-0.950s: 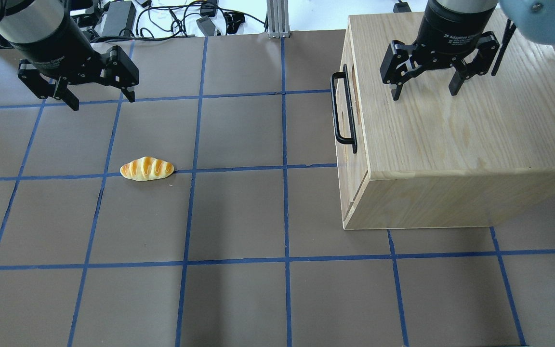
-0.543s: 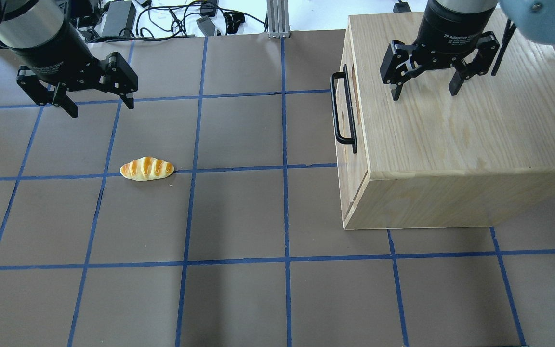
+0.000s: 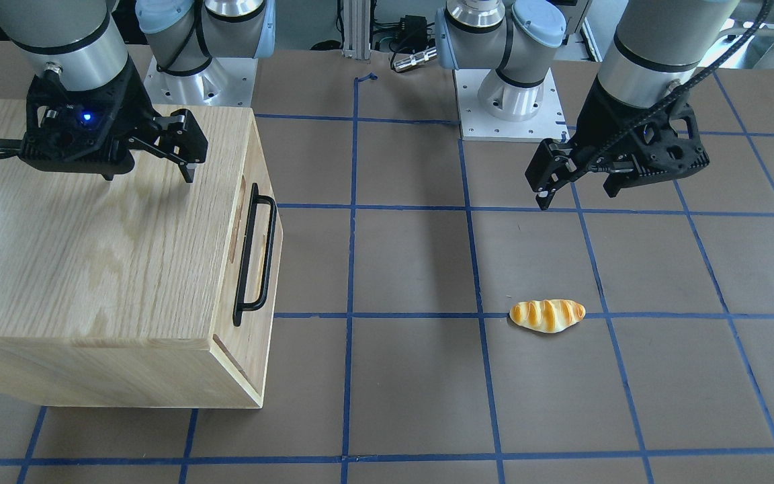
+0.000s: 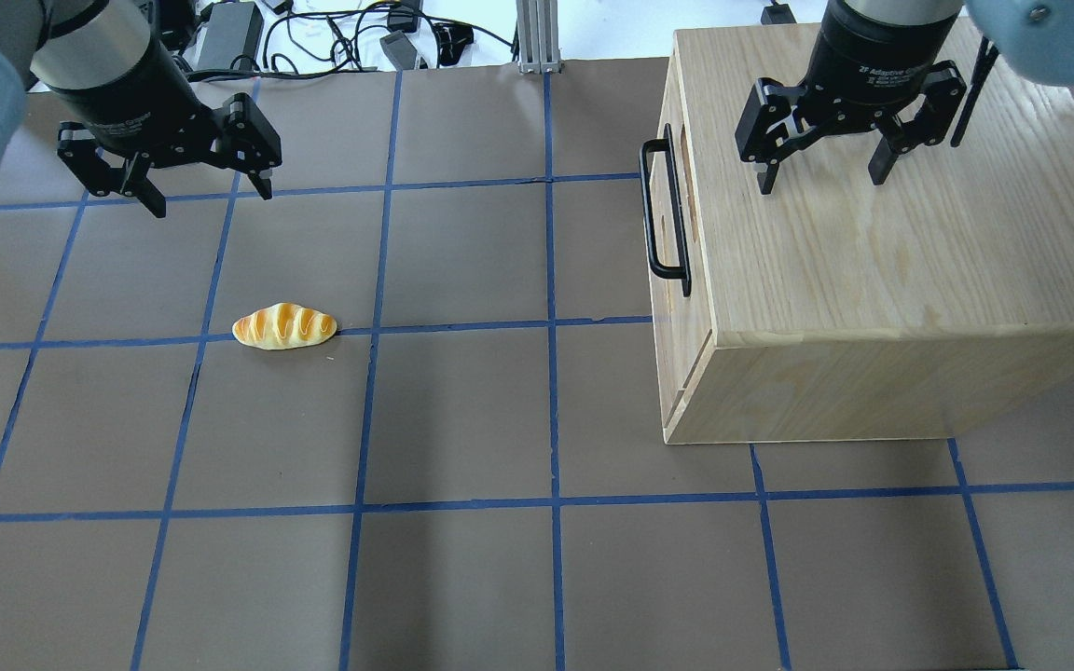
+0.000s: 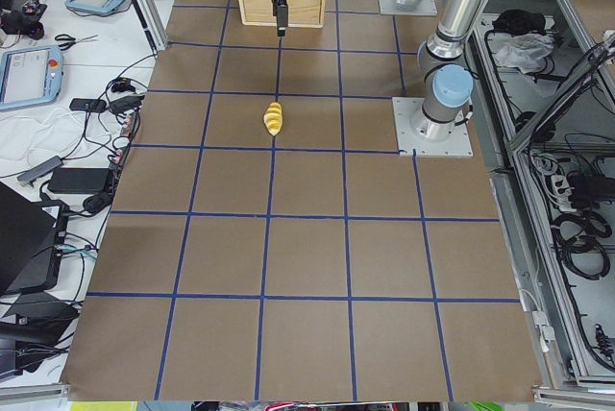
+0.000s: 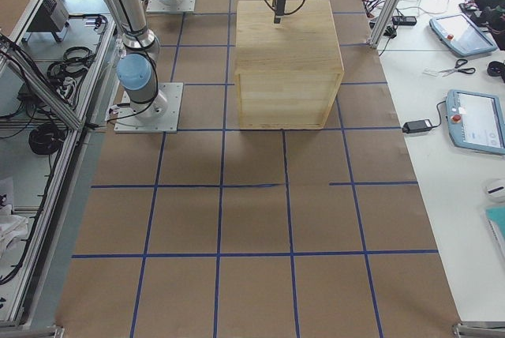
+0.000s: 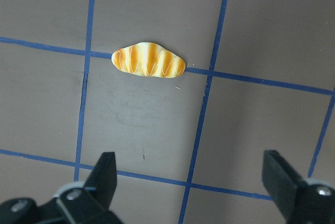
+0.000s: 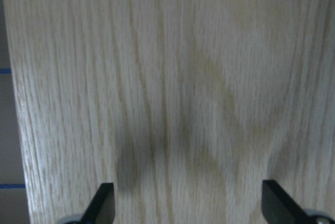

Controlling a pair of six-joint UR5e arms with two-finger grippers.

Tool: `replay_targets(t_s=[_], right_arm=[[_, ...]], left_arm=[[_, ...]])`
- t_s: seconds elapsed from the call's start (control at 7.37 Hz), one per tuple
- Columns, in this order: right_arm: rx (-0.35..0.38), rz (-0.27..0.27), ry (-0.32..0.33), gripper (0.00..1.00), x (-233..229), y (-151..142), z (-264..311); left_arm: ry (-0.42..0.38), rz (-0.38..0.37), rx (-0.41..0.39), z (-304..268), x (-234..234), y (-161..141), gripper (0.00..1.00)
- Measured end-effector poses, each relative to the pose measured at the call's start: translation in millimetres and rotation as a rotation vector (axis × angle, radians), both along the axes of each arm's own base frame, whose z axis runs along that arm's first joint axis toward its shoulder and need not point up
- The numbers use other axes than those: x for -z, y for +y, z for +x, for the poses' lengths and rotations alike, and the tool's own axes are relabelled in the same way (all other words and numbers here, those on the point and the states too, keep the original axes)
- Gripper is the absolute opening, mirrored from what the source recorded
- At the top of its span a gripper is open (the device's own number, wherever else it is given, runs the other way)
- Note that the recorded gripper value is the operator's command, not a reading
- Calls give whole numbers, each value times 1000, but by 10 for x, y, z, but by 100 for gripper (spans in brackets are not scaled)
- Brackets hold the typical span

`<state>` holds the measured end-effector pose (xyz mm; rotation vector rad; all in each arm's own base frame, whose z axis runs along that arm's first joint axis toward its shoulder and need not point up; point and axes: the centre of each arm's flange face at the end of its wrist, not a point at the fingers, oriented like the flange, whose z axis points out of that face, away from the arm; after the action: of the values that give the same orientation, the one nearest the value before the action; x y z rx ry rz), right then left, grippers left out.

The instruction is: Open upper drawer

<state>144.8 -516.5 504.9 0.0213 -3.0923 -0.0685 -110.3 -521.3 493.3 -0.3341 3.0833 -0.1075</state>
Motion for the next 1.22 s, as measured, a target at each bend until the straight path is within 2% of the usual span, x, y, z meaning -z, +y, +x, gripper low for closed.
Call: replay_targets(t_s=[0.41, 0.81, 1.22], right_arm=[[0, 1, 0, 100, 2, 1, 0], [1, 0, 0, 100, 3, 0, 0], [1, 0, 0, 100, 0, 0, 0]], left_arm=[[141, -44, -28, -526, 92, -123, 100], [250, -105, -147, -1284, 155, -143, 100], [350, -115, -226, -1920, 332, -124, 100]])
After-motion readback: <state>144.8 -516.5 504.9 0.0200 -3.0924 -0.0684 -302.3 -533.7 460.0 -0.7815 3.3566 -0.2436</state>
